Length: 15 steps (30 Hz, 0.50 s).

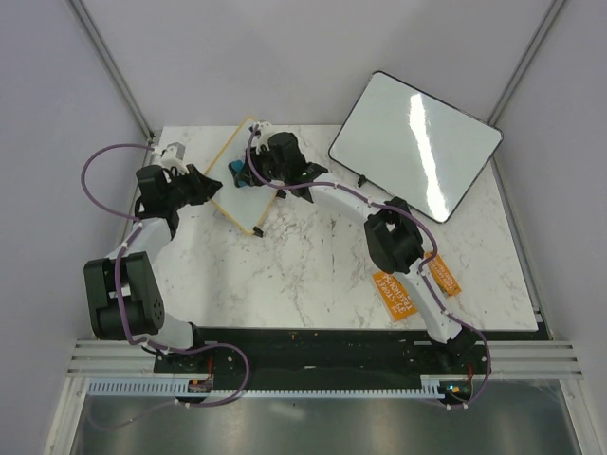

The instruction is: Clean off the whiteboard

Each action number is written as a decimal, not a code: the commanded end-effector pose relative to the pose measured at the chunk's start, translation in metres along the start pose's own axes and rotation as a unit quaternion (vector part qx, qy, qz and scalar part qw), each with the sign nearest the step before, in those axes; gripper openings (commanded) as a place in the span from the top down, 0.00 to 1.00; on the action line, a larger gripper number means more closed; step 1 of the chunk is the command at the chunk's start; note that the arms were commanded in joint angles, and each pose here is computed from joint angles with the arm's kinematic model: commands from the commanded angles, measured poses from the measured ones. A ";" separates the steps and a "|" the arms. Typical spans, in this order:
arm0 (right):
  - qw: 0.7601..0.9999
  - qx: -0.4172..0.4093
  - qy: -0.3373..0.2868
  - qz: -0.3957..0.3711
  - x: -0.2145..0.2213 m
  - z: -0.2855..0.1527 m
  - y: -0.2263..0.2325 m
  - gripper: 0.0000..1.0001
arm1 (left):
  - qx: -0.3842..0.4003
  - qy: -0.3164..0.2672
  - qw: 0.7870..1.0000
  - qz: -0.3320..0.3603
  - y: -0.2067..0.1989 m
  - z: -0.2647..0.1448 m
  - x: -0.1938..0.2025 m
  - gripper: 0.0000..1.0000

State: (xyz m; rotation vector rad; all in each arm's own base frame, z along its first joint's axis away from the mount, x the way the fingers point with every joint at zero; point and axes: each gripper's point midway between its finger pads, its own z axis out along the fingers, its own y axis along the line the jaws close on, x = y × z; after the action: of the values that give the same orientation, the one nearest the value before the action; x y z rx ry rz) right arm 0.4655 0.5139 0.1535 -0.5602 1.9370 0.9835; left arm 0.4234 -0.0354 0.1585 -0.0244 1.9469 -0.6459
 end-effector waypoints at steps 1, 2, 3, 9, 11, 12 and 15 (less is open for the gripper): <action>0.995 -0.021 -0.087 0.031 -0.037 0.014 0.000 1.00 | -0.002 0.036 0.997 0.063 -0.003 -0.002 0.020 0.98; 0.995 -0.019 -0.091 0.037 -0.039 0.014 -0.004 1.00 | -0.002 0.034 0.997 0.065 -0.004 -0.002 0.019 0.98; 0.994 -0.013 -0.096 0.040 -0.042 0.014 -0.008 1.00 | -0.003 0.035 0.997 0.064 -0.003 -0.002 0.020 0.98; 0.988 0.052 -0.107 0.101 -0.043 0.016 -0.059 1.00 | 0.003 0.035 0.997 0.067 -0.008 -0.001 0.019 0.98; 0.986 0.070 -0.091 0.120 -0.030 0.021 -0.080 1.00 | 0.004 0.036 0.997 0.066 -0.009 0.000 0.020 0.98; 0.985 0.075 -0.096 0.124 -0.035 0.021 -0.083 1.00 | 0.005 0.037 0.997 0.068 -0.010 0.000 0.020 0.98; 0.981 0.096 -0.092 0.143 -0.026 0.021 -0.104 1.00 | 0.003 0.034 0.997 0.071 -0.010 -0.001 0.019 0.98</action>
State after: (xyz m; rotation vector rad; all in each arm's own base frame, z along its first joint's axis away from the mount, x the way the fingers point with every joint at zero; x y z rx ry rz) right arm 0.5309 0.4966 0.1676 -0.2405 1.8707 1.0684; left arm 0.4234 -0.0439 0.1615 0.0004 1.9419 -0.6371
